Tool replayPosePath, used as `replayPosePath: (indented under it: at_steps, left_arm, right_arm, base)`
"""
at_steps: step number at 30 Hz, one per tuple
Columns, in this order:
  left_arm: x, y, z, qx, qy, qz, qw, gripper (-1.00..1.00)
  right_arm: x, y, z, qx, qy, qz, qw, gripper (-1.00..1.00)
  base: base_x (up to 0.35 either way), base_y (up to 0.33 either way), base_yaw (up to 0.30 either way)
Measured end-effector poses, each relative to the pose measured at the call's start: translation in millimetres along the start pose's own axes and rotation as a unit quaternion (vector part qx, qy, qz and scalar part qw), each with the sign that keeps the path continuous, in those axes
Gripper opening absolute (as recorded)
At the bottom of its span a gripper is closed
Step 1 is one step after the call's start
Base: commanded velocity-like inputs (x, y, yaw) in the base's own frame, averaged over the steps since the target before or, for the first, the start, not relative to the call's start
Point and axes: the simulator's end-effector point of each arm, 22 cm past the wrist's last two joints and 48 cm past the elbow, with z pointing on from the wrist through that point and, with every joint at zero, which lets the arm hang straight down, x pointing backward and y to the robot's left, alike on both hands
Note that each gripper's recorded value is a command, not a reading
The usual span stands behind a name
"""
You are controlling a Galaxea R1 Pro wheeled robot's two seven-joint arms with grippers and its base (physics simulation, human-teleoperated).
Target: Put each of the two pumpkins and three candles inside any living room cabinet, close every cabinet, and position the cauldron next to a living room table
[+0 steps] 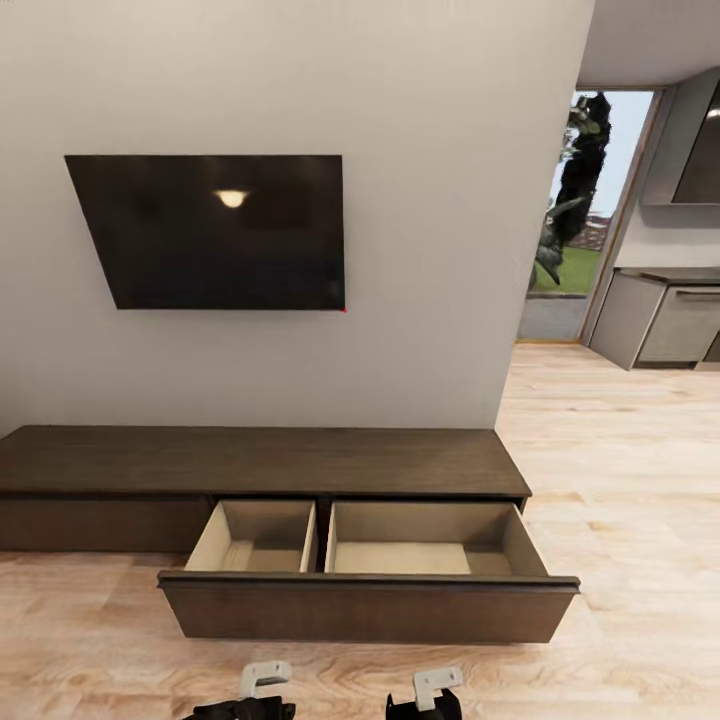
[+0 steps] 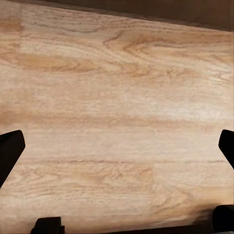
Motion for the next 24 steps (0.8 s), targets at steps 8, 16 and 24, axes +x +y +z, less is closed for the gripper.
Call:
replayPosePath:
  at_steps: [8, 16, 24]
  left_arm:
    - [-2, -4, -12.2, 0.001, 0.003, 0.0, 1.0, 1.0]
    - [-1, -6, -24.1, 0.001, 0.008, 0.0, 1.0, 1.0]
    - [-6, -9, -36.0, 0.001, 0.009, 0.0, 1.0, 1.0]
  right_arm:
    - [-9, -2, -9.8, 0.001, 0.0, 0.0, 1.0, 1.0]
    - [-20, -2, -19.7, 0.0, -0.001, 0.001, 1.0, 1.0]
    - [-29, -1, -29.6, -0.001, -0.002, 0.001, 1.0, 1.0]
  base:
    - [0.0, 0.0, 0.0]
    - [0.0, 0.0, 0.0]
    - [0.0, 0.0, 0.0]
